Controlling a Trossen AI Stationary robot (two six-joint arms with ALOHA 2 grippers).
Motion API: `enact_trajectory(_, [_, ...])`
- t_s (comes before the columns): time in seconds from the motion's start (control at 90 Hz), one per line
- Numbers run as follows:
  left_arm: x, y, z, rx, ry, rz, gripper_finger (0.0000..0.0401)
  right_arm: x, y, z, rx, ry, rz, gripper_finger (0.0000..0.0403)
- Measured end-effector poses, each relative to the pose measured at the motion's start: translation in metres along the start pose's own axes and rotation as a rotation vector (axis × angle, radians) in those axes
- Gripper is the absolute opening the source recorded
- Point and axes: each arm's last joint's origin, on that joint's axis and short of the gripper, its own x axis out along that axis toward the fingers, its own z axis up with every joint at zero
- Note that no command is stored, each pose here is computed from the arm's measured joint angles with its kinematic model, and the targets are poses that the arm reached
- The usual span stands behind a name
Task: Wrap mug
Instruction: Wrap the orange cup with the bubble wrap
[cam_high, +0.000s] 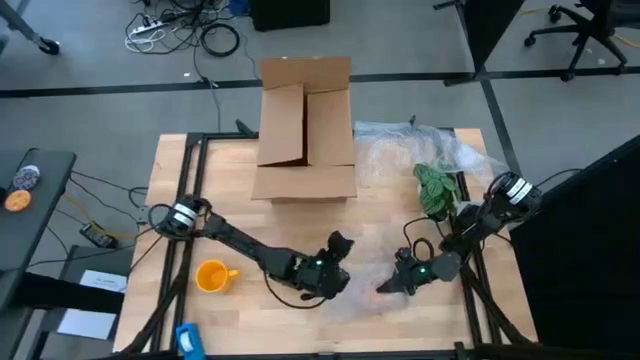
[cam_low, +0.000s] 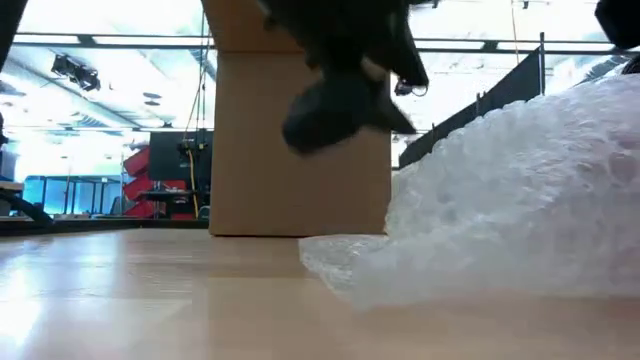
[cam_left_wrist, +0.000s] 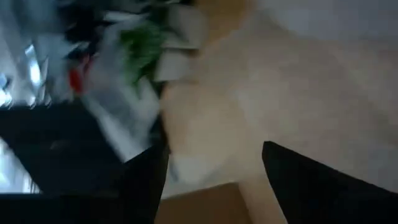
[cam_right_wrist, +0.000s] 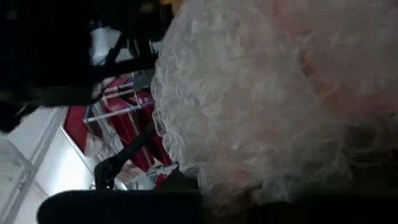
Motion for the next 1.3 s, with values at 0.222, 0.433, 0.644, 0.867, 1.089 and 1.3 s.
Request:
enact_trajectory(0.222, [-0.033, -0.002, 0.031, -0.407, -0.453, -0.399, 0.0248, 0.0, 0.001, 0.003, 0.16, -0.066, 0.027, 0.0009])
enact_trajectory(0.433, [-0.016, -0.018, 0.041, -0.505, -0.548, -0.4, 0.0248, 0.003, 0.002, 0.008, 0.203, -0.104, 0.043, 0.0029])
enact_trajectory(0.644, [0.024, -0.049, 0.034, -0.526, -0.529, -0.408, 0.0248, 0.004, 0.001, 0.011, 0.24, -0.122, 0.035, 0.0048])
enact_trajectory(0.867, [0.047, -0.056, 0.024, -0.585, -0.511, -0.469, 0.0248, 0.006, 0.005, 0.01, 0.152, -0.16, 0.067, 0.0051])
enact_trajectory(1.089, [0.049, -0.056, 0.022, -0.576, -0.502, -0.484, 0.0248, 0.006, 0.006, 0.005, 0.102, -0.157, 0.071, 0.0053])
enact_trajectory(1.3, [0.049, -0.057, 0.022, -0.575, -0.496, -0.487, 0.0248, 0.004, 0.004, -0.001, 0.092, -0.141, 0.066, 0.0093])
